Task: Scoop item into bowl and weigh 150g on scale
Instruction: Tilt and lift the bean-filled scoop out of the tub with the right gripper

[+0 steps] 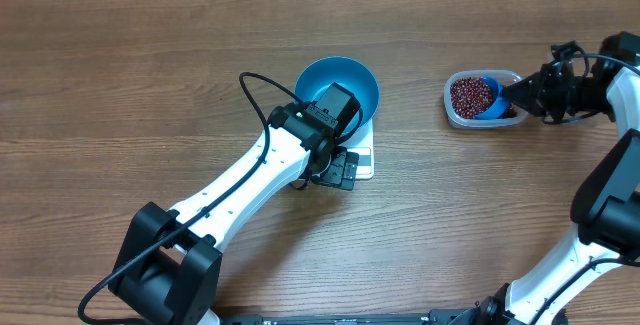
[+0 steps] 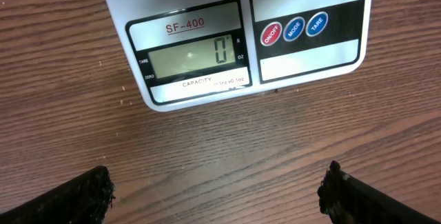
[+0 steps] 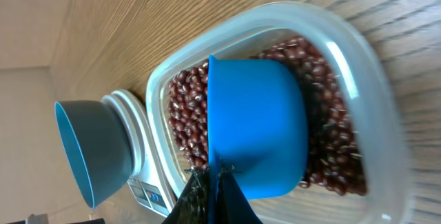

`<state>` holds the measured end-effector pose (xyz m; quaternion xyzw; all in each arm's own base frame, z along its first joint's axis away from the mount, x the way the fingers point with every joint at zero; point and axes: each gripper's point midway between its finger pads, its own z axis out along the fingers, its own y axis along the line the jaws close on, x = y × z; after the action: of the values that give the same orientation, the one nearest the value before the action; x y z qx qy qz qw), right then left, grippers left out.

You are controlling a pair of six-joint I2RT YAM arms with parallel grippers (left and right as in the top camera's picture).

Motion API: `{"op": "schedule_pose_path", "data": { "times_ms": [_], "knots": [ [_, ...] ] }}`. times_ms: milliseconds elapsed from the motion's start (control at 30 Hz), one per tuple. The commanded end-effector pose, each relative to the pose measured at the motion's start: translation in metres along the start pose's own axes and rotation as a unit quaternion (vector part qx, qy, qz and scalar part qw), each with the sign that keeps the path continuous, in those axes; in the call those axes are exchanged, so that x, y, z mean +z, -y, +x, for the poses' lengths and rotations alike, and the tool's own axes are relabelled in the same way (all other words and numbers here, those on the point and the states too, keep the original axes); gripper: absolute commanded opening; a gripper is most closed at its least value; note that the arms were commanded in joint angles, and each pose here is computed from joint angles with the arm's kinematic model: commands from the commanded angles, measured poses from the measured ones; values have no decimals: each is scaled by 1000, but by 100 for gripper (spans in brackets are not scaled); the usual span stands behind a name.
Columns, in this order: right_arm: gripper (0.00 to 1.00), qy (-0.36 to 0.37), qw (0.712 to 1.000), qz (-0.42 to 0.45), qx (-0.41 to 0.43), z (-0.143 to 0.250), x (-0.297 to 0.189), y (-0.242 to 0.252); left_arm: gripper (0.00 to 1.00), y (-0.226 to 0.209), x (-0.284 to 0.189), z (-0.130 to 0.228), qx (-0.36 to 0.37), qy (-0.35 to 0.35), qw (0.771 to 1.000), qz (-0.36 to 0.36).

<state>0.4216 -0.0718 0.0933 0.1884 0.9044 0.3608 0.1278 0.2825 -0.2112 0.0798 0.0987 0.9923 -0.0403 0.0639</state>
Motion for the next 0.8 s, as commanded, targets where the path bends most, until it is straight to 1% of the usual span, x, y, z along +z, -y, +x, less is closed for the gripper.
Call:
{"op": "schedule_pose_path", "data": {
  "times_ms": [0,133,333,767],
  "knots": [
    [4,-8,1000,-1,27,5,2,16,100,-3,2,2,1,-1,1000,-8],
    [4,-5,999,-6,34,5,-2,18,100,-3,2,2,1,0,1000,-7],
    [4,-2,998,-52,32,3,-3,2,99,-3,2,2,1,0,1000,-7],
    [4,-1,996,-83,32,2,-4,-8,100,-3,2,2,1,0,1000,-7]
  ]
}}
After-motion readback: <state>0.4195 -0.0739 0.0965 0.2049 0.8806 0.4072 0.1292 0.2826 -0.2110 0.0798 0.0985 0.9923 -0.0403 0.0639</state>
